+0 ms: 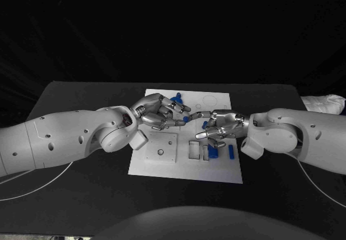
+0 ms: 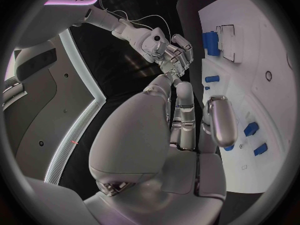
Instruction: Assemble the parts on the task board
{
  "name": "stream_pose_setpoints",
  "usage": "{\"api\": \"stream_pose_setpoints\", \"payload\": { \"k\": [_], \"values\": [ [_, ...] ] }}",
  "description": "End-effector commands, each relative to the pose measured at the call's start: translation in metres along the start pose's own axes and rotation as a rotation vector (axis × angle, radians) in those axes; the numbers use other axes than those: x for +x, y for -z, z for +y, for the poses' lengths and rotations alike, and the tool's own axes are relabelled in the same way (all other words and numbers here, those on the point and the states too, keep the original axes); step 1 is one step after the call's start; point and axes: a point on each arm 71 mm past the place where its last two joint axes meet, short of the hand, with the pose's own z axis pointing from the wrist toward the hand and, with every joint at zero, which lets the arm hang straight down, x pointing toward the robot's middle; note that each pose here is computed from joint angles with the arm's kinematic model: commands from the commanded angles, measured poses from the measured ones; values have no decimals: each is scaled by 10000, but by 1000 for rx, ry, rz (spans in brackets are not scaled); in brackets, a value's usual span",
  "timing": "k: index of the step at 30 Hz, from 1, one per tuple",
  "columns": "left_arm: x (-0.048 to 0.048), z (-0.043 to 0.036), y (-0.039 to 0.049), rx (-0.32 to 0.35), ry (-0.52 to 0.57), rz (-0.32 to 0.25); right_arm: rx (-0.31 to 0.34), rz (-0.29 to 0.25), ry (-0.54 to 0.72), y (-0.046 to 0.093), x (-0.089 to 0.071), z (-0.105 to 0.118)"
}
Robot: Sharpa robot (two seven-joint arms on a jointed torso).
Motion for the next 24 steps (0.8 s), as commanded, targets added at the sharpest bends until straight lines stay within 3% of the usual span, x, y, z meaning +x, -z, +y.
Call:
{"api": "stream_pose_setpoints", "payload": {
  "k": [1,24],
  "values": [
    [12,-4,-1,0,13,16,0,2,-1,2,4,-9],
    [16,3,1,-10,15,16,15,3,-5,19,1,-31]
  ]
}}
